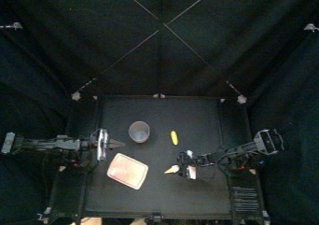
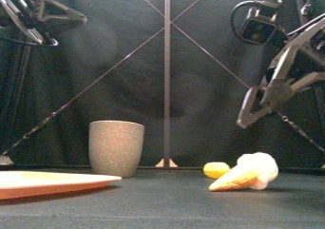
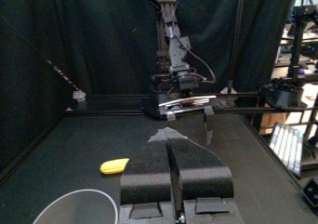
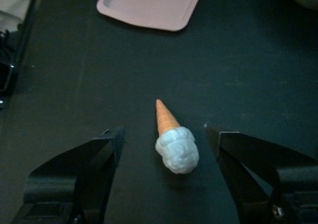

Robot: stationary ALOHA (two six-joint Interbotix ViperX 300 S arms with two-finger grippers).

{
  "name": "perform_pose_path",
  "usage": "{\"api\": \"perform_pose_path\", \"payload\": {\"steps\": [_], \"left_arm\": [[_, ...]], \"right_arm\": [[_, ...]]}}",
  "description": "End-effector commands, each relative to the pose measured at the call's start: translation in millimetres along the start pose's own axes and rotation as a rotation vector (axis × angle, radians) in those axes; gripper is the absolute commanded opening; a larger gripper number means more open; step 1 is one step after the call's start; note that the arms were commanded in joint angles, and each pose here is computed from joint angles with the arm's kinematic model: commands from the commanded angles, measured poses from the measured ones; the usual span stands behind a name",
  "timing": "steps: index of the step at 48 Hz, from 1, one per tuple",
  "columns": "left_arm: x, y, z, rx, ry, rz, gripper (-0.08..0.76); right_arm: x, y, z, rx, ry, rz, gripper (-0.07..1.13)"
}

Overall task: Pick the ice cream then place it in the grey bowl
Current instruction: Pick the ice cream

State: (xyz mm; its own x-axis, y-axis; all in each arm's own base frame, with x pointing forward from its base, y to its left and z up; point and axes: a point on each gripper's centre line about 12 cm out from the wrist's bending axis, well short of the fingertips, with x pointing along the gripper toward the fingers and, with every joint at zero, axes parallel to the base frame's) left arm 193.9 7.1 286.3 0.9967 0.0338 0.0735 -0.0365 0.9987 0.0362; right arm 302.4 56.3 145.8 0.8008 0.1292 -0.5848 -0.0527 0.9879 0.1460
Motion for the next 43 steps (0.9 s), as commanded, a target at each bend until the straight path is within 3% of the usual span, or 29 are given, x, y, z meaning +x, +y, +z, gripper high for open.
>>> {"api": "perform_pose_path", "payload": {"steps": [1,29,43], "left_arm": [[1.1,-0.5,4.1,0.004,-0.009,-0.004,-0.035],[0.7,-0.2,4.5,0.003,-0.011,-0.002,-0.035],[0.7,-0.5,4.5,0.003,-0.011,-0.003,-0.035]], "right_arm": [[12.4,2.7,4.0,0.000,0.016,0.001,1.00],[42.3,1.2,-14.3,0.031,0.121,-0.022,0.98],[42.1,-1.0,-16.6,0.042,0.130,-0.029,0.70]]}}
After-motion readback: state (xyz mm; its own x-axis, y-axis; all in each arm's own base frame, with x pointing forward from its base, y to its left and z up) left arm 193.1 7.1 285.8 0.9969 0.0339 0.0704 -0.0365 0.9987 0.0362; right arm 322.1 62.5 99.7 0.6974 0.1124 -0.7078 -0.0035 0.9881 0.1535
